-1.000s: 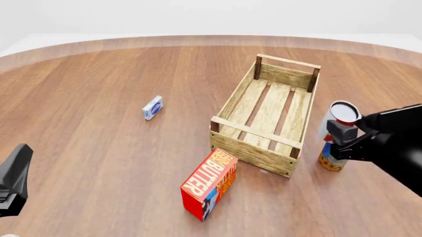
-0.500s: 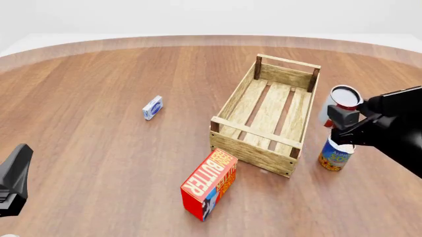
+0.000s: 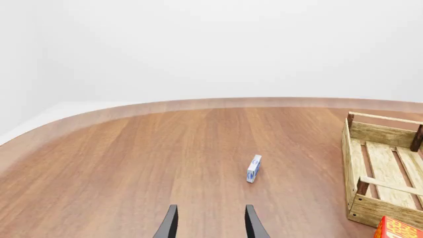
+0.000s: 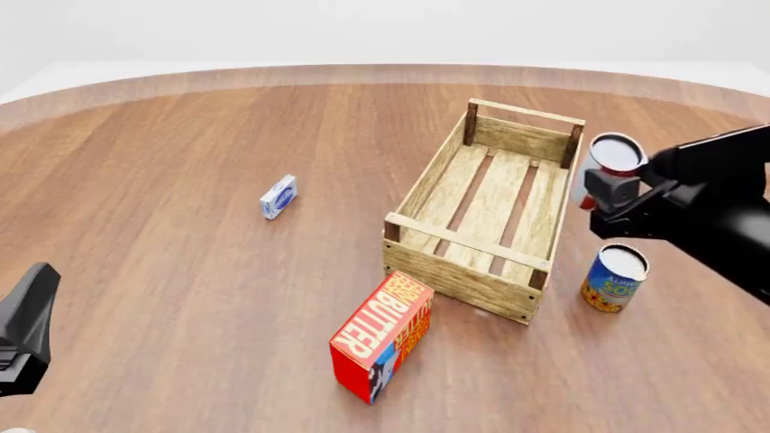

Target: Pick up the tomato sauce, and put it in the wooden tray.

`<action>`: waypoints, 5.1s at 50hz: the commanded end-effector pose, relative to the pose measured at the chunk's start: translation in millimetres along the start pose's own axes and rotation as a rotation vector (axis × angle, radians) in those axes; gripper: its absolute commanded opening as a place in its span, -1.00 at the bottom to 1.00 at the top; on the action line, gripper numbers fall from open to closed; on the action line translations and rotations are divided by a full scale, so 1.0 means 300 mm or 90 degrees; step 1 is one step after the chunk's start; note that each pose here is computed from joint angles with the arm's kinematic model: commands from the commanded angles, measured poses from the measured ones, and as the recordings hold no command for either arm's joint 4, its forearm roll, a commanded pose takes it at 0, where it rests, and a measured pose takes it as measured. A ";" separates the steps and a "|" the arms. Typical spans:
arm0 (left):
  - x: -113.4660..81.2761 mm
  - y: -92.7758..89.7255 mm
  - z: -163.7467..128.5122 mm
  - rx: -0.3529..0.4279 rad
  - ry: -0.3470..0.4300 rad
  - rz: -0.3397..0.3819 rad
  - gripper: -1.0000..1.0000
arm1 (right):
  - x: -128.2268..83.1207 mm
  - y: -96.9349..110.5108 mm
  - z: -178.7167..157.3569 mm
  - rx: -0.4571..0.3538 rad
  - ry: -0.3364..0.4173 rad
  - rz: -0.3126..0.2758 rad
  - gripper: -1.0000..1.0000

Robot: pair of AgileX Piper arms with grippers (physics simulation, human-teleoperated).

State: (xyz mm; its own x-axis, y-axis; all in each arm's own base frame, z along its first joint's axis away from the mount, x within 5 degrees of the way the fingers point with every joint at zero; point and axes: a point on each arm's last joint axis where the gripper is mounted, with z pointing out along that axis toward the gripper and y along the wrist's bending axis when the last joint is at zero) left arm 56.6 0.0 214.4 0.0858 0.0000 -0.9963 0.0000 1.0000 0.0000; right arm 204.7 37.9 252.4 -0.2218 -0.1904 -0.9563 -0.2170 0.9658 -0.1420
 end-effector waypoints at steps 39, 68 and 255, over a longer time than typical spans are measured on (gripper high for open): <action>0.000 0.000 0.000 0.000 0.000 0.000 1.00 | 0.000 0.017 0.163 -0.012 0.001 0.009 -1.00; 0.000 0.000 0.000 0.000 0.000 0.000 1.00 | 0.004 0.029 0.241 -0.020 0.008 0.010 -1.00; 0.000 0.000 0.000 0.000 0.000 0.000 1.00 | 0.182 0.099 0.576 -0.041 0.051 0.044 1.00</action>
State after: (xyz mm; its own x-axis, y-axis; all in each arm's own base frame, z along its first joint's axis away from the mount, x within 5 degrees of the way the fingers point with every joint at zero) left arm 56.6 0.0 214.4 0.0858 0.0000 -0.9963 0.0000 1.0000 0.0000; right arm 351.2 87.3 149.2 -0.3133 -0.1388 -0.9395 -0.2601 0.9640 -0.0556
